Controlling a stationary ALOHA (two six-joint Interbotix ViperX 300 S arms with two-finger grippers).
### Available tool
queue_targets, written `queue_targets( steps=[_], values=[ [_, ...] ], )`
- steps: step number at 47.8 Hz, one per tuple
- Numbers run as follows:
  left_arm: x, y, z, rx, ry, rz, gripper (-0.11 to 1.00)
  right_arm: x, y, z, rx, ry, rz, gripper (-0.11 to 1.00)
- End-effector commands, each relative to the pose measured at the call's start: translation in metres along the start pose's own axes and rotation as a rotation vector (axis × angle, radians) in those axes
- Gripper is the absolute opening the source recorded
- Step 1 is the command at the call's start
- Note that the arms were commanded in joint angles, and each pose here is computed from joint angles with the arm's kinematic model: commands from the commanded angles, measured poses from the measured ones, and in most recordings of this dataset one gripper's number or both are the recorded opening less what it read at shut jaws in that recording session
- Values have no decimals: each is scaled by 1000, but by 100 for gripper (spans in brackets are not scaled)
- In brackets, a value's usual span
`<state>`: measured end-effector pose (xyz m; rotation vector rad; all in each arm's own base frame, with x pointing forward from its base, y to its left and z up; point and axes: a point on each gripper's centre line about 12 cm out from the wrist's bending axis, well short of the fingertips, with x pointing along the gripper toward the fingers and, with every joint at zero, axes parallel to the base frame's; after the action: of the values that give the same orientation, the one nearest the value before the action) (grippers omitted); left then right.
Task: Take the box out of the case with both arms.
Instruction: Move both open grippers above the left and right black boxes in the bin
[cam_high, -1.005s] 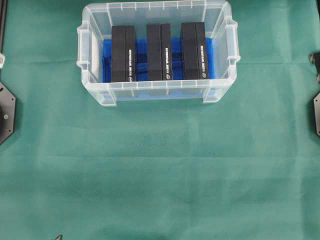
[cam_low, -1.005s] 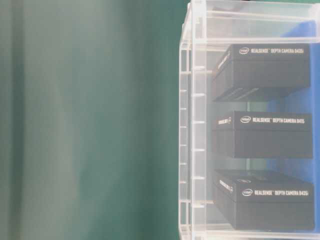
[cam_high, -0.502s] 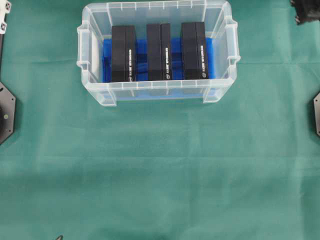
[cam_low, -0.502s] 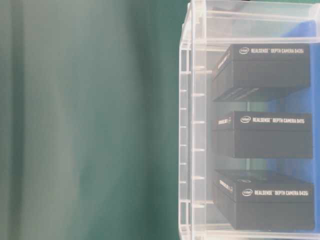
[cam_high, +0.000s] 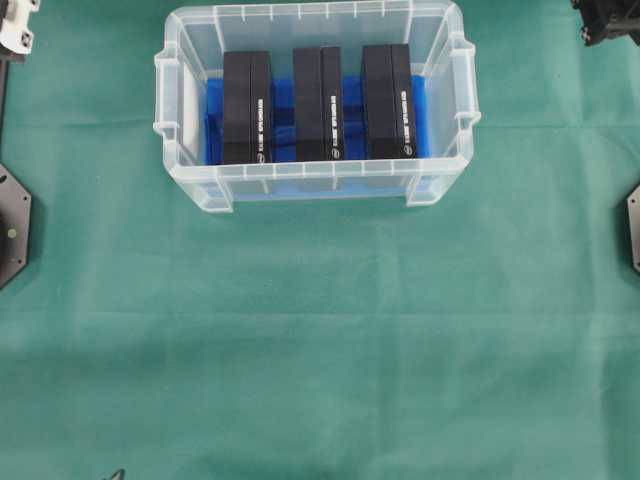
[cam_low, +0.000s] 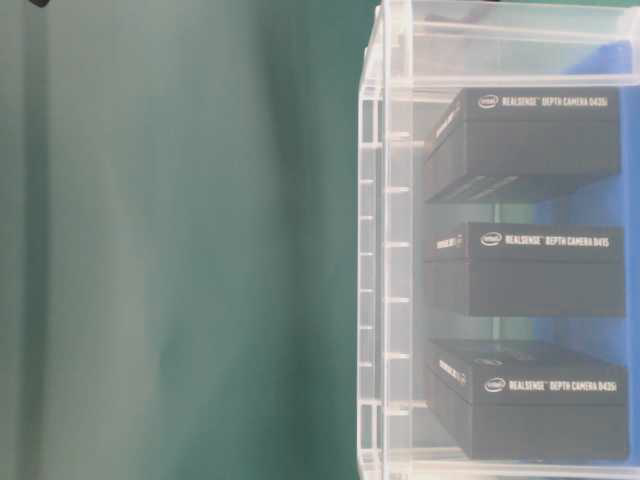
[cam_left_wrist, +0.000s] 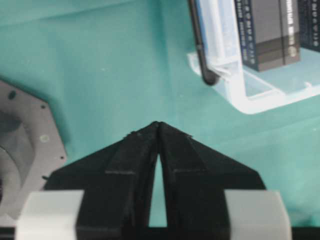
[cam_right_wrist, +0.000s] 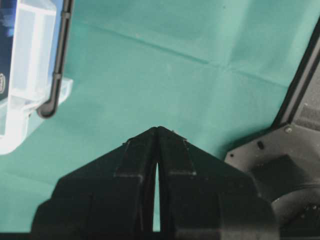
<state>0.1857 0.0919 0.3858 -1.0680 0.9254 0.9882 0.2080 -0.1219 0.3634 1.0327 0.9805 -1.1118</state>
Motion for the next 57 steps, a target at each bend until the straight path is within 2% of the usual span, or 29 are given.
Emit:
queue_targets(
  steps=[1,4,8,17,20,22,29,39,44,57],
  values=[
    [2,0,0,-1,0,-4,1,-6,0,1,2,-18,25,1],
    [8,3,-2,0,11,13,6,-5,0,1,0,-16,24,4],
    [11,6,-4,-3,16,20,23,-3,-1,1,2,-16,15,17],
    [12,7,-4,-24,12,24,78,2,-5,3,11,-43,-18,73],
    [12,7,-5,-35,12,23,89,4,-6,4,12,-53,-26,88],
    [11,7,-4,-41,11,22,92,4,-6,4,12,-56,-24,95],
    [10,7,-5,-61,13,19,92,3,-3,6,13,-71,-1,96],
    [3,9,-8,-48,-3,-11,92,2,-4,5,16,-63,0,96],
    [-1,11,-9,-64,-10,-23,92,2,-3,5,21,-61,4,96],
    [3,1,-5,-106,23,11,92,0,-1,5,110,-56,22,96]
  ],
)
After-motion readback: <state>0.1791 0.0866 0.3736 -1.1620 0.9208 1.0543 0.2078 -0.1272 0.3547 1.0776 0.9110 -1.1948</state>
